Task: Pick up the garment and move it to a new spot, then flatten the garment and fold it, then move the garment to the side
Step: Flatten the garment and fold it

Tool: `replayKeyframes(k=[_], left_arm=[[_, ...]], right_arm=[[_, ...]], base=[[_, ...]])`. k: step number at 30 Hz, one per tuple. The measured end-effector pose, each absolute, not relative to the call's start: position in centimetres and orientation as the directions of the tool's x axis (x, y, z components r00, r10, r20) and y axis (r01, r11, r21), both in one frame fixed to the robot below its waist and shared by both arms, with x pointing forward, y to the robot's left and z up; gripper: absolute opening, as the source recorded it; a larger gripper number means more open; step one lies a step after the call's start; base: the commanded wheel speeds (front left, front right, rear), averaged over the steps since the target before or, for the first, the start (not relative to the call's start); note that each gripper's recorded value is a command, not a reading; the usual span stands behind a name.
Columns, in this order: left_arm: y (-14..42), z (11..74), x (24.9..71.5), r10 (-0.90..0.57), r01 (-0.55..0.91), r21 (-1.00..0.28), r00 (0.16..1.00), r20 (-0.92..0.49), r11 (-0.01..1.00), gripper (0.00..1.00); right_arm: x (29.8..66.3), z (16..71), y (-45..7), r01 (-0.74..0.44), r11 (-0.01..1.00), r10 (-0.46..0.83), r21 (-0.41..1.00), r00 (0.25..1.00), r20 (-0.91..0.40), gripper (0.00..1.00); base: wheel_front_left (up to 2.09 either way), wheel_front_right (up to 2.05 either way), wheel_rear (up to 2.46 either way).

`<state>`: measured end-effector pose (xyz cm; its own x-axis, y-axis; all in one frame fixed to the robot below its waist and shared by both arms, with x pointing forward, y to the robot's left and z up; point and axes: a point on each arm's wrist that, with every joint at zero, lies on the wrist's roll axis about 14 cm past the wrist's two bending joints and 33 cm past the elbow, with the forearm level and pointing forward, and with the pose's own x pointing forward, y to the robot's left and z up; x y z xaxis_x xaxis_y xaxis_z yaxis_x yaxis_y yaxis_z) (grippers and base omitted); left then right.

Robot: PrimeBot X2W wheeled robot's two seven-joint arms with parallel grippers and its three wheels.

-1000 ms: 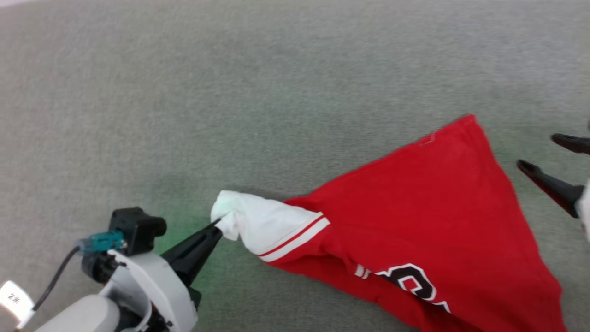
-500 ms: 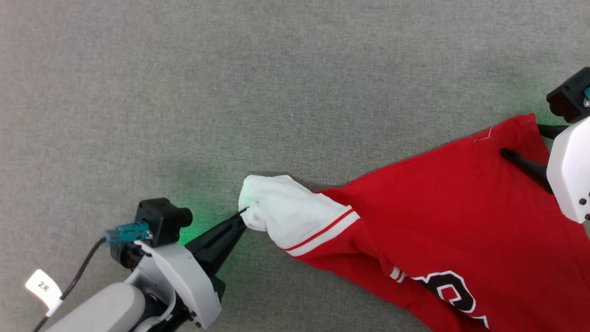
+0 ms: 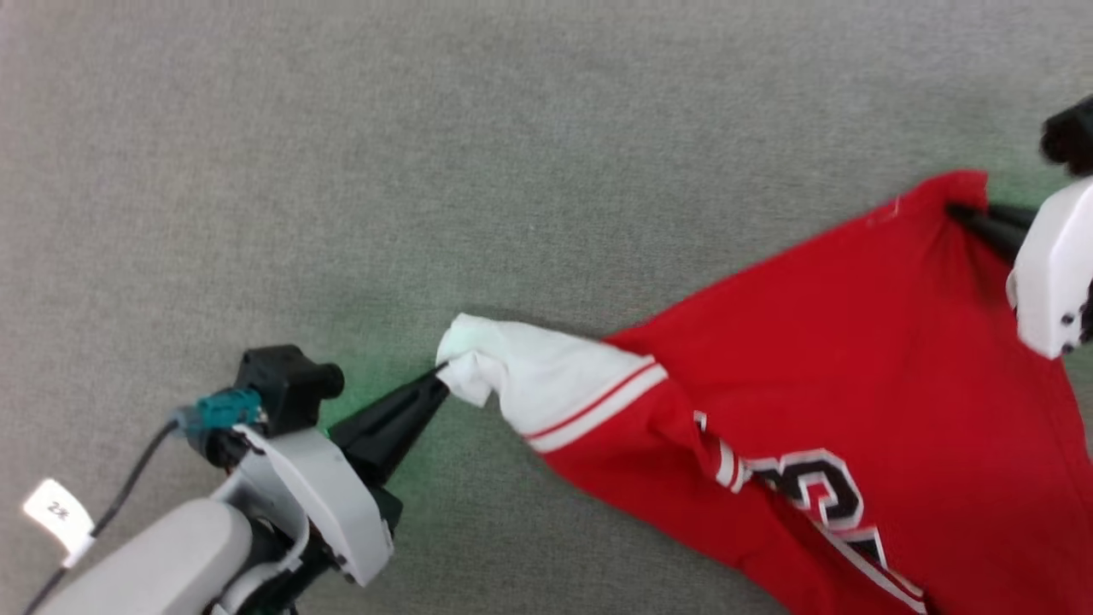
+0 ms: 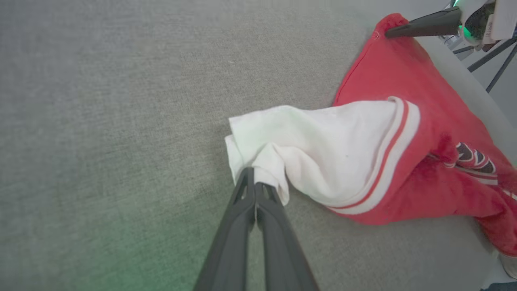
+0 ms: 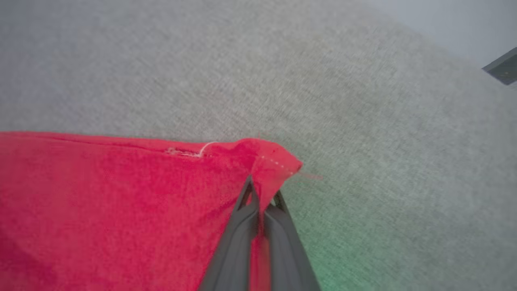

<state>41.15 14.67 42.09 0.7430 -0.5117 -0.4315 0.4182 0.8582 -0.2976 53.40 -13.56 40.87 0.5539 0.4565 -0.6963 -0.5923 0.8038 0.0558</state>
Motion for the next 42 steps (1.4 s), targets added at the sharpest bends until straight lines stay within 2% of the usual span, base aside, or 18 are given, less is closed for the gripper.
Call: replayKeyframes(k=[4, 9, 12, 16, 21, 27, 30, 33, 36, 42], left_arm=[[14.5, 44.2, 42.4, -0.535, 0.473, -0.250, 0.757, -0.376, 0.845, 0.00], [13.5, 47.4, 44.7, -0.583, 0.546, -0.204, 0.760, -0.287, 0.812, 0.00], [12.7, 49.7, 46.7, -0.611, 0.583, -0.184, 0.757, -0.230, 0.791, 0.00], [12.1, 53.9, 50.9, -0.621, 0.609, -0.121, 0.772, -0.135, 0.784, 0.00], [11.7, 60.1, 57.3, -0.598, 0.598, 0.019, 0.802, -0.011, 0.801, 0.00], [11.8, 67.7, 64.2, -0.536, 0.513, 0.165, 0.829, 0.159, 0.842, 0.00], [11.4, 72.0, 66.3, -0.517, 0.463, 0.239, 0.808, 0.283, 0.854, 0.00], [10.0, 75.8, 67.1, -0.528, 0.439, 0.297, 0.746, 0.405, 0.848, 0.00], [8.1, 75.5, 67.8, -0.573, 0.434, 0.389, 0.720, 0.391, 0.812, 0.00], [6.7, 70.0, 69.0, -0.614, 0.495, 0.400, 0.745, 0.262, 0.771, 0.00]], right_arm=[[55.7, 44.0, -15.4, -0.504, 0.863, 0.429, 0.048, 0.677, -0.598, 0.00], [58.9, 49.4, -19.6, -0.339, 0.939, 0.327, 0.047, 0.848, -0.417, 0.00], [60.2, 52.3, -22.3, -0.236, 0.968, 0.251, 0.085, 0.916, -0.313, 0.00], [61.9, 56.2, -24.7, -0.139, 0.977, 0.168, 0.161, 0.968, -0.184, 0.00], [64.6, 61.3, -26.4, -0.071, 0.965, 0.073, 0.251, 0.997, 0.000, 0.00], [67.4, 67.4, -27.0, -0.057, 0.950, -0.004, 0.307, 0.981, 0.196, 0.00], [68.1, 70.0, -27.8, -0.047, 0.946, -0.048, 0.321, 0.959, 0.279, 0.00], [68.1, 72.6, -29.3, -0.029, 0.939, -0.108, 0.343, 0.922, 0.373, 0.00], [68.4, 72.6, -30.3, -0.005, 0.935, -0.138, 0.354, 0.916, 0.378, 0.00], [69.4, 68.8, -29.9, 0.025, 0.943, -0.127, 0.333, 0.949, 0.289, 0.00]], base=[[0.00, 0.00, 0.00], [0.00, 0.00, 0.00], [0.00, 0.00, 0.00], [0.00, 0.00, 0.00], [0.00, 0.00, 0.00], [0.00, 0.00, 0.00], [0.00, 0.00, 0.00], [0.00, 0.00, 0.00], [0.00, 0.00, 0.00], [0.00, 0.00, 0.00]])
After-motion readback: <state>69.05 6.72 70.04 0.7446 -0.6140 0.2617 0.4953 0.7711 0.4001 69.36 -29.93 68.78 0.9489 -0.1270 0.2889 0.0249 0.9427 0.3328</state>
